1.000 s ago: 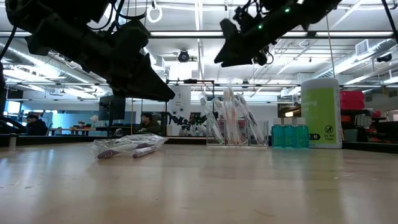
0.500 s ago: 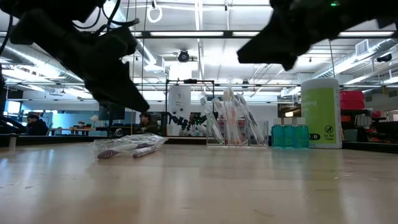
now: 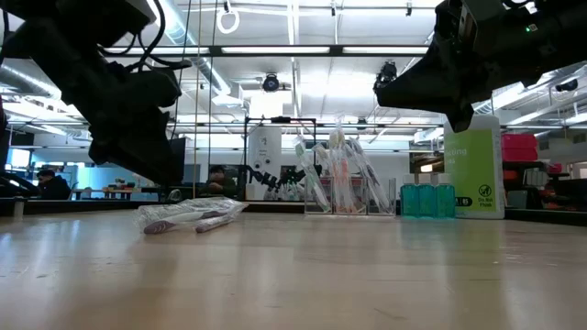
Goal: Pick & Place toothbrushing station
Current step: Put the purple toothbrush into the right section of the transparent organizer
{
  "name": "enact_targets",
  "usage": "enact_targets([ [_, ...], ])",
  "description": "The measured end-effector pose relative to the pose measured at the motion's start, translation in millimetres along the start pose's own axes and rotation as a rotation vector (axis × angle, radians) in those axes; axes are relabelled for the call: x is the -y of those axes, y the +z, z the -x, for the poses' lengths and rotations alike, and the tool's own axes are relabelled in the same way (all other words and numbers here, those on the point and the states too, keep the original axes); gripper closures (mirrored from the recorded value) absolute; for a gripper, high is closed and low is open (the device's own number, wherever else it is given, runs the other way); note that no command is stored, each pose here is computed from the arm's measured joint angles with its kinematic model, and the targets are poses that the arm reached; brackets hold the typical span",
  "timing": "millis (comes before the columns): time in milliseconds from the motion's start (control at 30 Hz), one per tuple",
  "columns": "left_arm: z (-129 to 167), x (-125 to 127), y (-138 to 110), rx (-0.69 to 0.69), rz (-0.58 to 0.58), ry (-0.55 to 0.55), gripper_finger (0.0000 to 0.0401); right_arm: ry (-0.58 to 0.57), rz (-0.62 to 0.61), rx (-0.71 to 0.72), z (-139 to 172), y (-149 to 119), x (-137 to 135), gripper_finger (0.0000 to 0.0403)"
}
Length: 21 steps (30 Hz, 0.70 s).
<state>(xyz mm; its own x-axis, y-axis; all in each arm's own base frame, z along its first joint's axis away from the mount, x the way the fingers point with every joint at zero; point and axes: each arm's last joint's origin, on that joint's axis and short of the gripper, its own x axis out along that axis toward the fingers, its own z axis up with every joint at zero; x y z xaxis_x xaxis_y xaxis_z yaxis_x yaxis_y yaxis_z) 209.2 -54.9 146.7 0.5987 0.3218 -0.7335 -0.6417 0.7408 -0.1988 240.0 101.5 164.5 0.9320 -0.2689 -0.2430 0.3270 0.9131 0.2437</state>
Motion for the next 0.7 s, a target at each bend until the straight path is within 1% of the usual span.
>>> enact_targets([
  [100, -3.6, 0.7, 0.3, 0.012, 0.013, 0.006, 0.0227, -0.008, 0.008, 0.002, 0.1, -0.3, 0.5, 0.0376],
  [267, -5.5, 4.5, 4.3, 0.045, 0.054, -0.027, 0.0185, -0.017, 0.011, 0.006, 0.1, -0.2, 0.8, 0.0391],
  [367, -8.5, 5.9, 5.1, 0.032, 0.104, -0.048, 0.0172, -0.017, 0.012, 0.005, 0.1, -0.3, 0.8, 0.0397],
  [500, -20.5, 8.3, -1.4, 0.010, 0.136, -0.039, 0.0176, -0.022, 0.012, 0.008, 0.1, -0.2, 1.0, 0.0397],
  [700, -38.1, 16.3, -8.1, 0.012, 0.141, -0.071, 0.0204, -0.030, 0.008, 0.012, 0.1, -0.1, 1.2, 0.0367],
])
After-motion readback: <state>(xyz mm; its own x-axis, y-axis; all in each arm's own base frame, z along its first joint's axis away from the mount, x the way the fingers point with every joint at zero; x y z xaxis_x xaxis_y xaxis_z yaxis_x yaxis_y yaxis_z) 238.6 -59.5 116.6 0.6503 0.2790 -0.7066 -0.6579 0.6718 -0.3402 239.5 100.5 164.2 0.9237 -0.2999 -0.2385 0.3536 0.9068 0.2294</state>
